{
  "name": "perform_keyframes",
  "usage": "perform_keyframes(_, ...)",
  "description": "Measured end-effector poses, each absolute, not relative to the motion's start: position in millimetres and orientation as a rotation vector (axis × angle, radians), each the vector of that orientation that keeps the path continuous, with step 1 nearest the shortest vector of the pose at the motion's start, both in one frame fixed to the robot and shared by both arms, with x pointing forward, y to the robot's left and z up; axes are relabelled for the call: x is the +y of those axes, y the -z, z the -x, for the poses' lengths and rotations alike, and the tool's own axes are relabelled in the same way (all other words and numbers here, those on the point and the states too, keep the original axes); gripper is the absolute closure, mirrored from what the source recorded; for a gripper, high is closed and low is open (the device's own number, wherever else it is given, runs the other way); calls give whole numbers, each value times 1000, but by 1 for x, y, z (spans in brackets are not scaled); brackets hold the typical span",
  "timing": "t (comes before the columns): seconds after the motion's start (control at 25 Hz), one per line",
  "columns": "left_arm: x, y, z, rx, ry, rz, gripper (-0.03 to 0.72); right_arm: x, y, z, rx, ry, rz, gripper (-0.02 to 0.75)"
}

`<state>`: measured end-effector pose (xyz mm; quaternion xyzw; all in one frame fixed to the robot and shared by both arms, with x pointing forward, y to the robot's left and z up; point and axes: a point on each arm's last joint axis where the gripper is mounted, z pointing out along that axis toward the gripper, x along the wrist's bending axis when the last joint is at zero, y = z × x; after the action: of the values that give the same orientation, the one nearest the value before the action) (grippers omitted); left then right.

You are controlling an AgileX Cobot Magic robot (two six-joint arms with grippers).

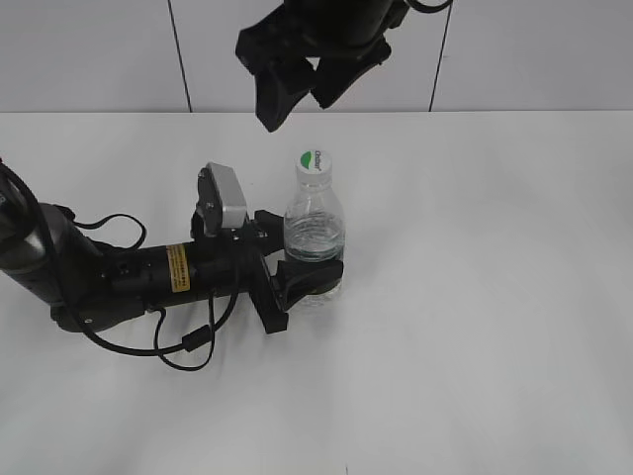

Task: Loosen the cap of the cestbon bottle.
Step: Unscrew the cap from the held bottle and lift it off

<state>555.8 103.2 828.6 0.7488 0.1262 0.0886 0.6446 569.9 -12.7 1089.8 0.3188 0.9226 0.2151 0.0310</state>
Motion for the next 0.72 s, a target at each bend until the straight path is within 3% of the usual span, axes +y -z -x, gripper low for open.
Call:
perform_keyframes(0.32,103,-829,-556,287,-202,-1705,276,-20,-1101,-569,2699,-662,-1294,222)
perform_keyframes(0.72,103,-829,-556,286,-202,-1705,276,-24,-1070,-562,2761,-526,-1371,222)
